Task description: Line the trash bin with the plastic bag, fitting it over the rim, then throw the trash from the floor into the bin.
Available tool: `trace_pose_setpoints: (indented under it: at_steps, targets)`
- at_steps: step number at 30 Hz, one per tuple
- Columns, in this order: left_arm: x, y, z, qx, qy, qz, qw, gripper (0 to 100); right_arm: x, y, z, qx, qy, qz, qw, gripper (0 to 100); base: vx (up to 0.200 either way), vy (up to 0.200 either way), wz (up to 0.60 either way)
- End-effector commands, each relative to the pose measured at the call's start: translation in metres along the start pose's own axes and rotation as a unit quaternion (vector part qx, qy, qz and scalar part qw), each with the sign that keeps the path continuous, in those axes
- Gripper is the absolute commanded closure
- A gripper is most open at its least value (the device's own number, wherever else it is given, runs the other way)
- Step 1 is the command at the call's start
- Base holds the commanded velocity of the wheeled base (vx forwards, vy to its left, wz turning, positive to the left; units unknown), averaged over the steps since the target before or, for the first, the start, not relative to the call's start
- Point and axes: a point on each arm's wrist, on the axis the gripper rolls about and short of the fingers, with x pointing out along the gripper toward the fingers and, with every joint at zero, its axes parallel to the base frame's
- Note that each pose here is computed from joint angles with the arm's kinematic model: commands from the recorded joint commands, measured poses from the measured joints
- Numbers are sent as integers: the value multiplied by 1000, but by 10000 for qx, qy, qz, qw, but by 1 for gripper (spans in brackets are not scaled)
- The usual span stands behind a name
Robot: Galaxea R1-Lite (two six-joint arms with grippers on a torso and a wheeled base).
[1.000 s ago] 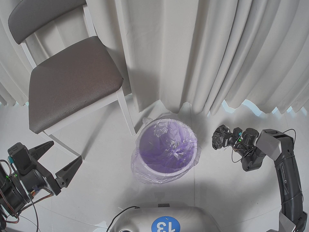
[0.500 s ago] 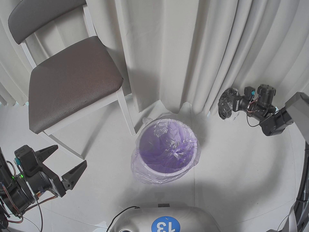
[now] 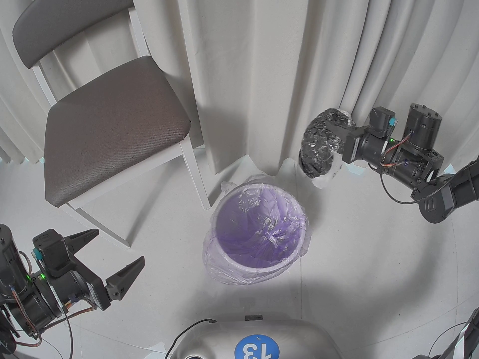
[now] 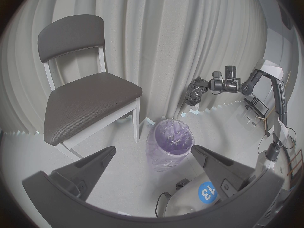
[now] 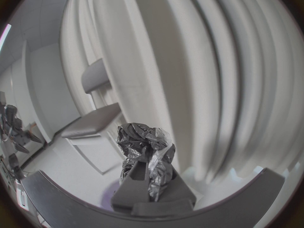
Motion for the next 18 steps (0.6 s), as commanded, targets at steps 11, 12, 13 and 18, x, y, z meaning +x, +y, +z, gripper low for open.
trace_pose_setpoints:
  at_steps: [11,12,13,18]
  targets:
    - [-5,5,13,-64,-336,189,9992,0,45,58,-28,149,148,844,9962,100,0,0,0]
    - [-5,5,13,-64,-336,189,9992,0,46,59,-29,155,171,866,9960,100,0,0,0]
    - [-5,6,12,-71,-327,218,9992,0,50,65,-38,187,270,932,9951,100,0,0,0]
    - [-6,8,13,-21,-350,297,9989,0,61,82,-78,259,737,950,9924,100,0,0,0]
